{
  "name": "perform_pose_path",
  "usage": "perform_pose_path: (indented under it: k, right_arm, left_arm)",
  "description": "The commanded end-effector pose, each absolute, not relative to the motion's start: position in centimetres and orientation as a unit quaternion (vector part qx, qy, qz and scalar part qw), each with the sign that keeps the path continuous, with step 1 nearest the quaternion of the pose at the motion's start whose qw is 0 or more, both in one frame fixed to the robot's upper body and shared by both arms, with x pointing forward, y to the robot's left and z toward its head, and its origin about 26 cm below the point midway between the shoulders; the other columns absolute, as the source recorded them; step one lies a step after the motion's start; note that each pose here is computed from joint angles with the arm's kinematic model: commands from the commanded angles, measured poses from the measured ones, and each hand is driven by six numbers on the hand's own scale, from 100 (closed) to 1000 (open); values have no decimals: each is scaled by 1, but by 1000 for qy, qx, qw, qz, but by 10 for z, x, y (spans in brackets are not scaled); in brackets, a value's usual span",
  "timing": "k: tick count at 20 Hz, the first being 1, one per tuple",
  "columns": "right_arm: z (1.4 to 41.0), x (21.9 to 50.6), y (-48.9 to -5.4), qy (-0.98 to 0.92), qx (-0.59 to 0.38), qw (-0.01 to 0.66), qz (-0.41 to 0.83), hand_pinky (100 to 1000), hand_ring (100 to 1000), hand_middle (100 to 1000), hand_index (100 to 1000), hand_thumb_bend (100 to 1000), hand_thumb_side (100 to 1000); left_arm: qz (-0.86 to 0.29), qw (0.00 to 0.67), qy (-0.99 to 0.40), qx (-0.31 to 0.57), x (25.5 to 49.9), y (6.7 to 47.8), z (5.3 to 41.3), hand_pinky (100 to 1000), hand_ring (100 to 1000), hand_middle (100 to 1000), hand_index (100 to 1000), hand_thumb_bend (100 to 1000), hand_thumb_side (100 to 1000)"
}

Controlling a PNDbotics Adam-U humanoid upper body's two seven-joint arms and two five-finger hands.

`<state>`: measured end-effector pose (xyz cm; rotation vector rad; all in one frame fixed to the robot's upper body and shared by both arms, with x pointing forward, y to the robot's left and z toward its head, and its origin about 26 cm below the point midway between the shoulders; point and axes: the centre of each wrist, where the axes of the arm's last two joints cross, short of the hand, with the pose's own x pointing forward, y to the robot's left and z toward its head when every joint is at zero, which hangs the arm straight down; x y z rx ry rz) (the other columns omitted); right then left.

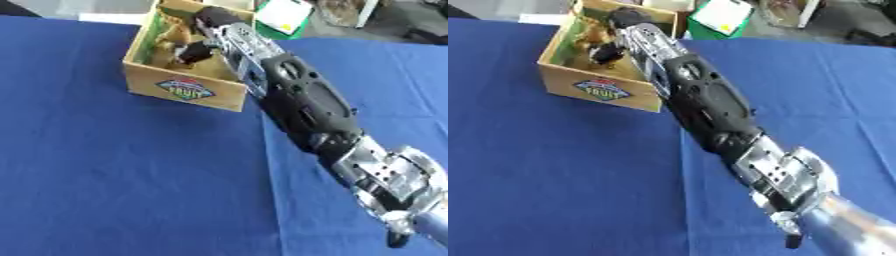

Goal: Pick up objects on the table and place them in the box.

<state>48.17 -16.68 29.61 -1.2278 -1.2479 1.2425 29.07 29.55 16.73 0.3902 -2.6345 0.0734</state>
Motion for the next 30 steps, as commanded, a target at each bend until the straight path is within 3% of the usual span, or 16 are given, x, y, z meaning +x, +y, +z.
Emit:
perform_pose_path:
  k: [1,6,7,8,12,14,15,16,21,23,26,30]
  right_arm:
    - [317,478,-171,-523,-526,465,484,824,825,810,851,738,642]
    - [331,467,-173,-561,-548,446,431,820,795,793,842,701,739]
    - [336,462,-174,-574,-552,439,417,821,788,790,842,625,888]
    - [344,454,-175,-590,-556,429,400,821,783,788,841,674,820]
    - [374,414,-183,-649,-557,388,344,818,759,769,831,587,954]
    - [386,385,-188,-684,-544,366,318,817,748,759,828,479,955]
    - [390,372,-190,-698,-536,361,308,817,748,759,828,479,955]
    - [393,357,-193,-714,-528,352,295,815,736,748,827,393,955]
    - [387,294,-210,-772,-491,324,241,811,717,737,839,269,997]
    - [378,292,-218,-785,-478,321,229,813,717,743,852,236,1000]
    - [359,296,-230,-812,-444,317,205,837,732,766,882,100,1000]
    - [332,302,-241,-856,-373,313,171,889,759,800,907,100,915]
  left_arm:
    - [20,222,-965,141,289,296,175,449,433,476,653,100,541]
    - [22,224,-964,141,288,297,175,449,435,477,653,100,542]
    - [22,224,-964,142,288,298,175,449,435,477,653,100,551]
    - [23,225,-964,143,288,298,174,449,435,477,654,100,542]
    - [24,226,-963,145,287,300,174,449,438,479,654,100,544]
    - [25,226,-963,147,287,301,175,449,438,479,655,100,545]
    - [26,226,-963,148,287,301,175,449,438,479,655,100,545]
    - [26,226,-962,148,287,302,175,449,440,480,655,100,547]
    - [29,225,-962,151,286,304,175,449,442,481,656,100,551]
    - [31,225,-962,151,286,304,175,449,443,481,656,100,551]
    - [32,224,-962,152,286,305,176,449,444,482,657,100,554]
    - [34,223,-962,154,286,306,176,449,445,483,658,100,557]
